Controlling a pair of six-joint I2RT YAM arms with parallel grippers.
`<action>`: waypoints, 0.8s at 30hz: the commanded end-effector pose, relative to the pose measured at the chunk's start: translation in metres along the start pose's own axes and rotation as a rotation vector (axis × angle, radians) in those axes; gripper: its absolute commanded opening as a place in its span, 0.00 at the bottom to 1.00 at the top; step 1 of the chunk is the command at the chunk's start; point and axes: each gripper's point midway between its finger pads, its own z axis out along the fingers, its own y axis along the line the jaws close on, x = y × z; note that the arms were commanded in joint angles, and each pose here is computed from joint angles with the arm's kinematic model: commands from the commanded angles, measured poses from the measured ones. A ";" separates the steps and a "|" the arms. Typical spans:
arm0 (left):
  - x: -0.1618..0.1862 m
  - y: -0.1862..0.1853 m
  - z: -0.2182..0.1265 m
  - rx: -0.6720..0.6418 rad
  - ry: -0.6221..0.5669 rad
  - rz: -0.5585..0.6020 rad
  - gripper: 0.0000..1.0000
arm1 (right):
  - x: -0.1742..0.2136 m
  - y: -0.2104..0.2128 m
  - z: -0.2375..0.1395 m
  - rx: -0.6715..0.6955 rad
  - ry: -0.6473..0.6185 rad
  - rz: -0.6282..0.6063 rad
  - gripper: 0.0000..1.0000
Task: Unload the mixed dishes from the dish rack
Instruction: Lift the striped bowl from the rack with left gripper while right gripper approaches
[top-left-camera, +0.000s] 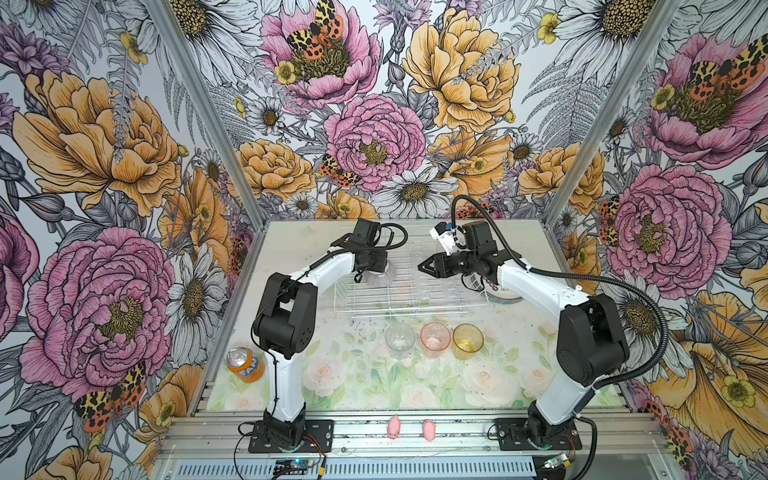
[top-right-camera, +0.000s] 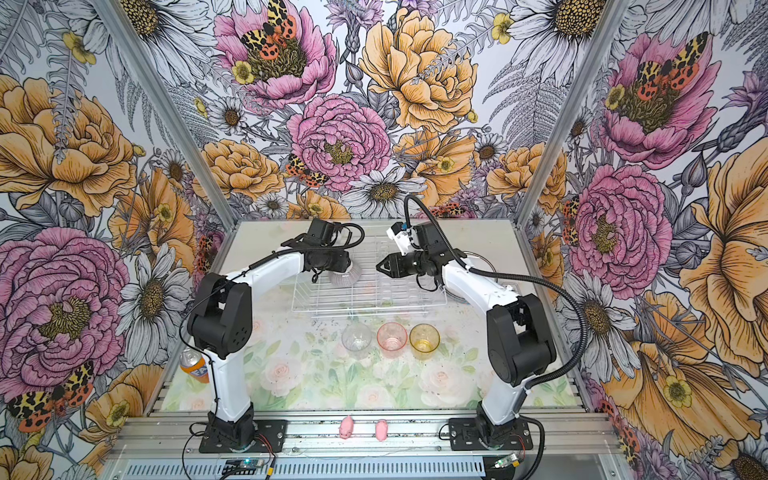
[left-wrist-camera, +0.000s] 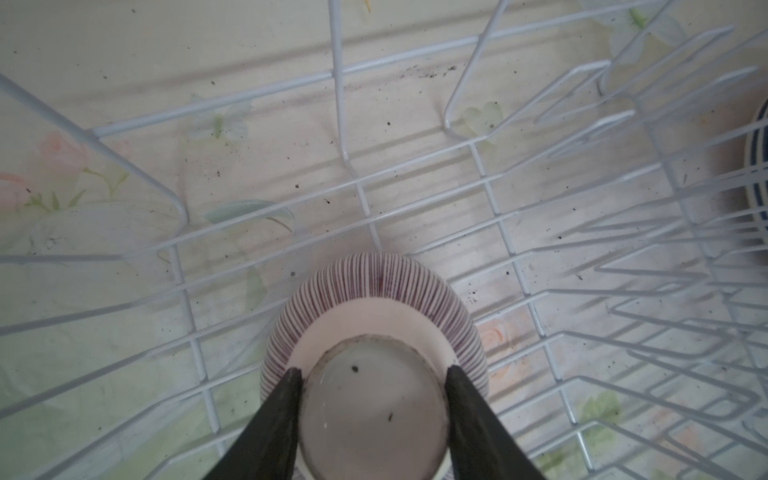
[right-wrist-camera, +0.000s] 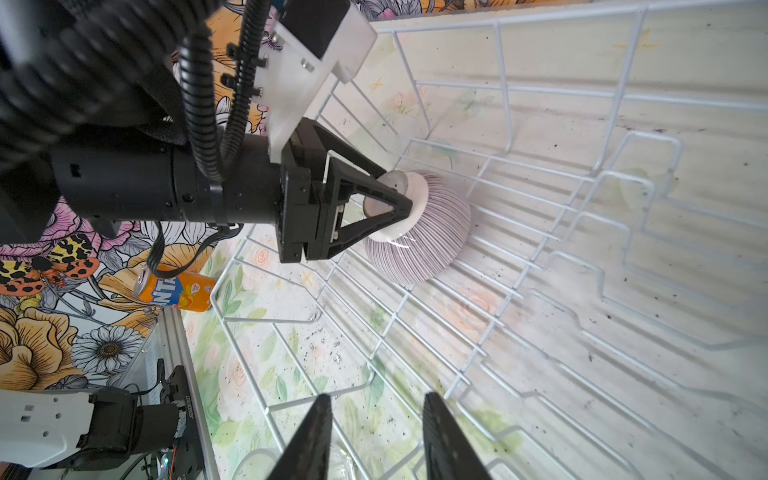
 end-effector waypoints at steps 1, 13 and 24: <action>0.013 -0.004 -0.008 -0.008 0.046 0.035 0.46 | -0.012 0.012 -0.012 0.000 -0.049 -0.040 0.39; 0.045 0.000 -0.007 -0.055 0.183 0.109 0.53 | -0.011 0.013 -0.018 0.015 -0.059 -0.046 0.39; 0.056 -0.001 -0.018 -0.043 0.233 0.127 0.67 | -0.013 0.014 -0.021 0.021 -0.069 -0.049 0.39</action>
